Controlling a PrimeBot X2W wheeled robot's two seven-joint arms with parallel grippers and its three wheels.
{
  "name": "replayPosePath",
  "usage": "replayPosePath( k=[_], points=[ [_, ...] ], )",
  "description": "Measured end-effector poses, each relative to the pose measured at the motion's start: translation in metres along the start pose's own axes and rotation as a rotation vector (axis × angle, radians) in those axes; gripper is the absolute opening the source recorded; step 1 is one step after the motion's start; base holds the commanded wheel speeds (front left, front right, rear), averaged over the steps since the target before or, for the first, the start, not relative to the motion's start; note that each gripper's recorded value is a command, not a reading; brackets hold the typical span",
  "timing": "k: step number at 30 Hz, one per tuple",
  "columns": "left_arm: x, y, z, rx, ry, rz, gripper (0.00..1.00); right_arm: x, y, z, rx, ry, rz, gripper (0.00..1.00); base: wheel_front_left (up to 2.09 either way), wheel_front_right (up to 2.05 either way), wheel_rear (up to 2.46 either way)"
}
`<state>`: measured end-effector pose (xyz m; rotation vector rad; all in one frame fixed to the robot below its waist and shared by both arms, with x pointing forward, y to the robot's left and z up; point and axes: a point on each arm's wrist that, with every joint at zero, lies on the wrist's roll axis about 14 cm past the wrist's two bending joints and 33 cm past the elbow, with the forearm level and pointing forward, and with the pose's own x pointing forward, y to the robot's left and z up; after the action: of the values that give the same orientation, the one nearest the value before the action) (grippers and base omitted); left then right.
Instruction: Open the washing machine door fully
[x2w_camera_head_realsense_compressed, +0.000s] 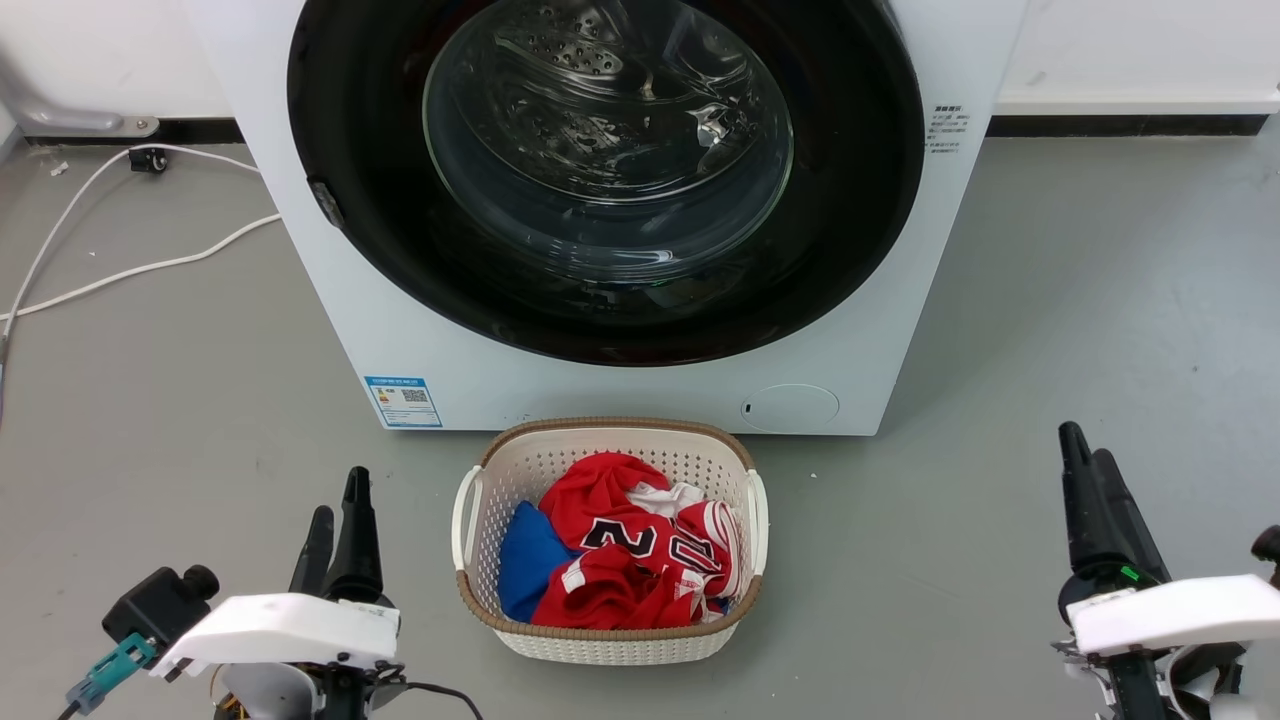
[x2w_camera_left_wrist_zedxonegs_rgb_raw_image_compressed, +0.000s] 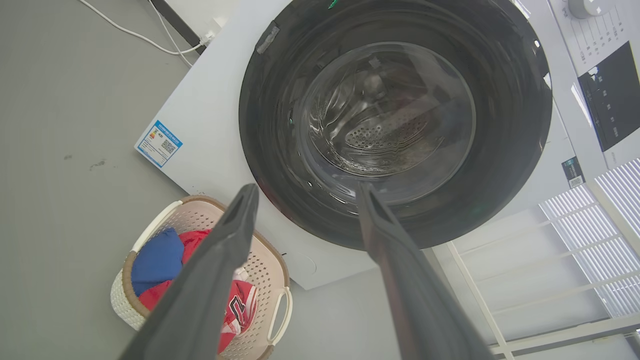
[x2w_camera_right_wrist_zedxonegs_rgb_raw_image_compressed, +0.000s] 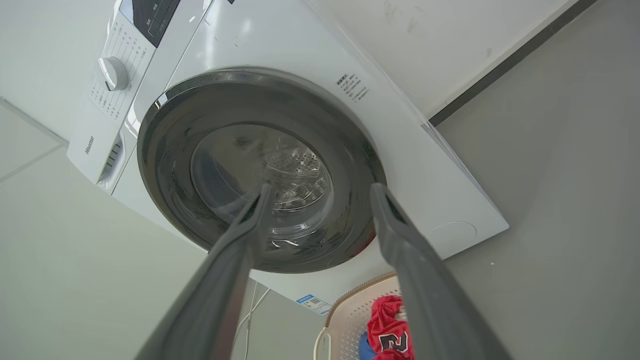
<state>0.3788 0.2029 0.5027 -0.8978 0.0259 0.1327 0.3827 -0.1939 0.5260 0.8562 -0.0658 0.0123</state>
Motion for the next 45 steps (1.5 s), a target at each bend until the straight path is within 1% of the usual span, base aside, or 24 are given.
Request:
replayPosePath(
  k=[6,10,17,23,32,45],
  points=[
    [-0.002,-0.002,-0.002,0.133,-0.008,0.005,1.00,0.001,0.017,0.000,-0.165,-0.004,0.057,1.00,0.00,0.00,0.00],
    [-0.004,-0.002,-0.001,0.205,-0.016,0.013,1.00,-0.002,0.022,-0.002,-0.259,-0.005,0.075,1.00,0.00,0.00,0.00],
    [-0.006,-0.006,0.000,0.329,-0.032,0.010,1.00,-0.003,0.028,-0.001,-0.379,-0.018,0.099,1.00,0.00,0.00,0.00],
    [-0.006,-0.013,0.001,0.421,-0.050,-0.013,1.00,-0.004,0.031,0.003,-0.457,-0.039,0.112,1.00,0.00,0.00,0.00],
    [-0.008,-0.021,0.002,0.521,-0.080,-0.037,1.00,-0.006,0.040,0.007,-0.557,-0.071,0.143,1.00,0.00,0.00,0.00],
    [-0.015,-0.028,0.003,0.634,-0.124,-0.065,1.00,-0.010,0.041,0.012,-0.643,-0.103,0.151,1.00,0.00,0.00,0.00]
  ],
)
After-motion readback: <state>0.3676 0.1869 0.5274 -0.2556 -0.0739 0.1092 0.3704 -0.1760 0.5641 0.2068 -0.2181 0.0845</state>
